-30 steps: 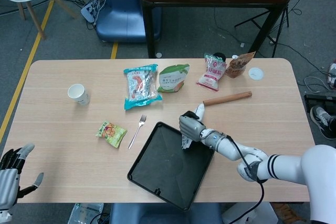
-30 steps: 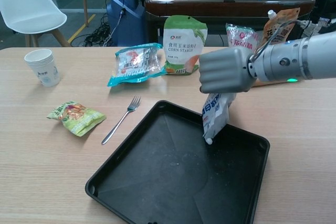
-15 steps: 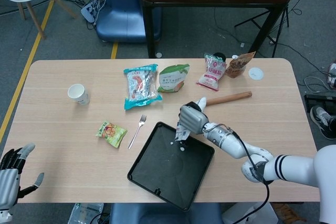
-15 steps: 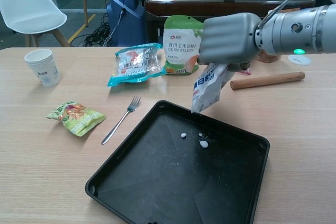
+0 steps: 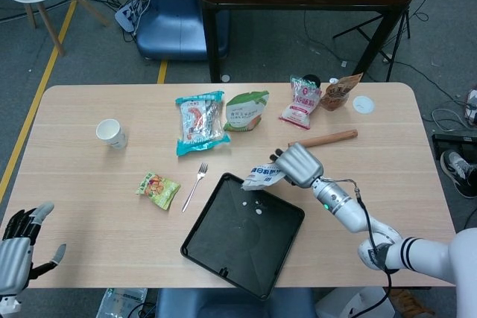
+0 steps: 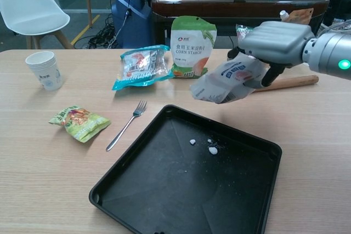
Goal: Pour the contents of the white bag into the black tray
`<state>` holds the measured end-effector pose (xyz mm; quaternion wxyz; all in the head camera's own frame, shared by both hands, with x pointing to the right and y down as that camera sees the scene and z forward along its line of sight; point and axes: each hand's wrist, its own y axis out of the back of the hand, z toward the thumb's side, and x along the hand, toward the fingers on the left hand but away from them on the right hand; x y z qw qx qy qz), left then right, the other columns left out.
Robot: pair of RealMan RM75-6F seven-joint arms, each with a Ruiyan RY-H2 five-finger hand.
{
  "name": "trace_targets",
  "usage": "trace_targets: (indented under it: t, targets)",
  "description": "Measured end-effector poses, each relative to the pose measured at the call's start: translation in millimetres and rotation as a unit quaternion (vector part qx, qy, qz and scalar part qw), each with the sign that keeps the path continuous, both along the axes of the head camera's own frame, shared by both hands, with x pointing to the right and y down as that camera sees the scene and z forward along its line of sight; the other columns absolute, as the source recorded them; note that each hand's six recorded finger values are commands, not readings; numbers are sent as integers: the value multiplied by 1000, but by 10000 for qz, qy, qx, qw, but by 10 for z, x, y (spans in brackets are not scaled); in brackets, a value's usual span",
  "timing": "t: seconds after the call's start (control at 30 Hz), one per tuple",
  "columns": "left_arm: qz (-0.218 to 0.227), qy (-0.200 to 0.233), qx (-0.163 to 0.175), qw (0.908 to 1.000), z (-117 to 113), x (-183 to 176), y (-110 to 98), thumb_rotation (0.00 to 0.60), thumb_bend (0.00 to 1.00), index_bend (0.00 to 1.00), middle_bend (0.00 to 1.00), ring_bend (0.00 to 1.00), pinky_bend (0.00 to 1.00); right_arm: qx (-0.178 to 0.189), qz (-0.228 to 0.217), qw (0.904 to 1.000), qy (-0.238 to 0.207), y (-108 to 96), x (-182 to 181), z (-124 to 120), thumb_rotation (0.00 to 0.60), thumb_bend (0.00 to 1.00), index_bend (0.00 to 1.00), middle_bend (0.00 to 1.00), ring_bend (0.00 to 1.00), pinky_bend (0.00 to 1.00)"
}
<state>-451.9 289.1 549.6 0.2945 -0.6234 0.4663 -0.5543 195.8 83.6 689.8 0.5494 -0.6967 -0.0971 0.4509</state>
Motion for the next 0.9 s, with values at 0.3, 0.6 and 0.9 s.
trace_targets:
  t: [0.3,0.6,0.9]
  targets:
    - [45,8,-56,10000,27,56,-15,600,287,117,135,109,35,-658,1809,9667,-1685,20,428,245,600,1000,976,911,773,928]
    - [18,-40,-36,10000,6,44,-29,600,287,117,135,109,35,-899,2766,9182,-2688,120,611,532,600,1000,976,911,773,928]
    - [56,-6,-79,10000,40,79,-35,600,288,117,135,109,34,-926,2909,8949,-3255,218,525,589,600,1000,976,911,773,928]
